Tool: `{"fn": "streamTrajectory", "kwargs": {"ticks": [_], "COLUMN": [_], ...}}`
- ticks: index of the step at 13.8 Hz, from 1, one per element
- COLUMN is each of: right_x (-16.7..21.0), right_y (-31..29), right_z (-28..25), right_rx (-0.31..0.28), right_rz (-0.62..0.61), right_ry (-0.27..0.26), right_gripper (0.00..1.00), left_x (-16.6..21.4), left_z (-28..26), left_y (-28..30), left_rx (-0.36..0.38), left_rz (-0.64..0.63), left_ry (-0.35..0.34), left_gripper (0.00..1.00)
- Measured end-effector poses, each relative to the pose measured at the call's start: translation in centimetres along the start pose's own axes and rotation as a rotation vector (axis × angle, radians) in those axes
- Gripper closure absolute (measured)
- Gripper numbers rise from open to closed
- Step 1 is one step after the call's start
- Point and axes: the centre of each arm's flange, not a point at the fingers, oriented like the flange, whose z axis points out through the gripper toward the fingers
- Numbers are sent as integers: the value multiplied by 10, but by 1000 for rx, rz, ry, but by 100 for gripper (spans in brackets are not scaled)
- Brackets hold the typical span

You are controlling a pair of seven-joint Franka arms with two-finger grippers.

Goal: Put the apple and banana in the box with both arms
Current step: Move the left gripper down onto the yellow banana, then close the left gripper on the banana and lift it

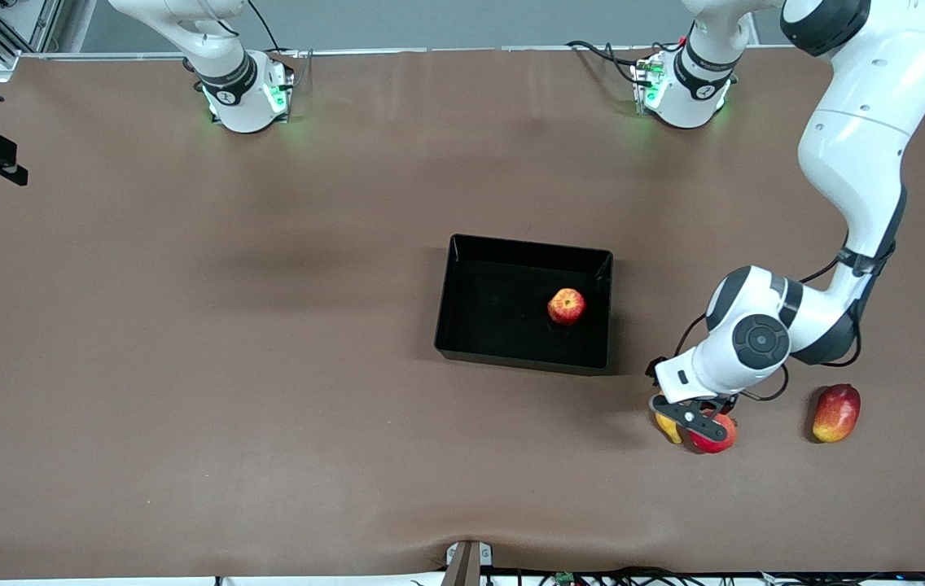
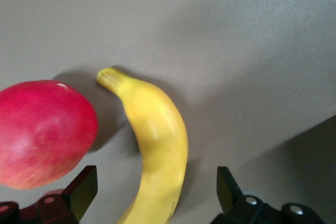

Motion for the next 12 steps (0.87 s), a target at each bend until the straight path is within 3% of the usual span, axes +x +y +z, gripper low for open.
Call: {"fn": "streamTrajectory", "kwargs": {"ticks": [4,10,12], "right_x": [-1,-2,-3], "right_y": [1,5,9], "right_z": [0,1,1], "right_rx": [10,16,17], "right_rz": [3,11,19], "right_ry": [-1,-9,-10], "right_gripper": [0,0,0], "left_x": [0,-4,-3], "left_z": [7,12,8], "left_y": [6,10,10], "left_rx": [-6,-10,-7], "left_rz": [14,28,28], "left_ry": [-9,-22,-16], "left_gripper": [4,64,64]}}
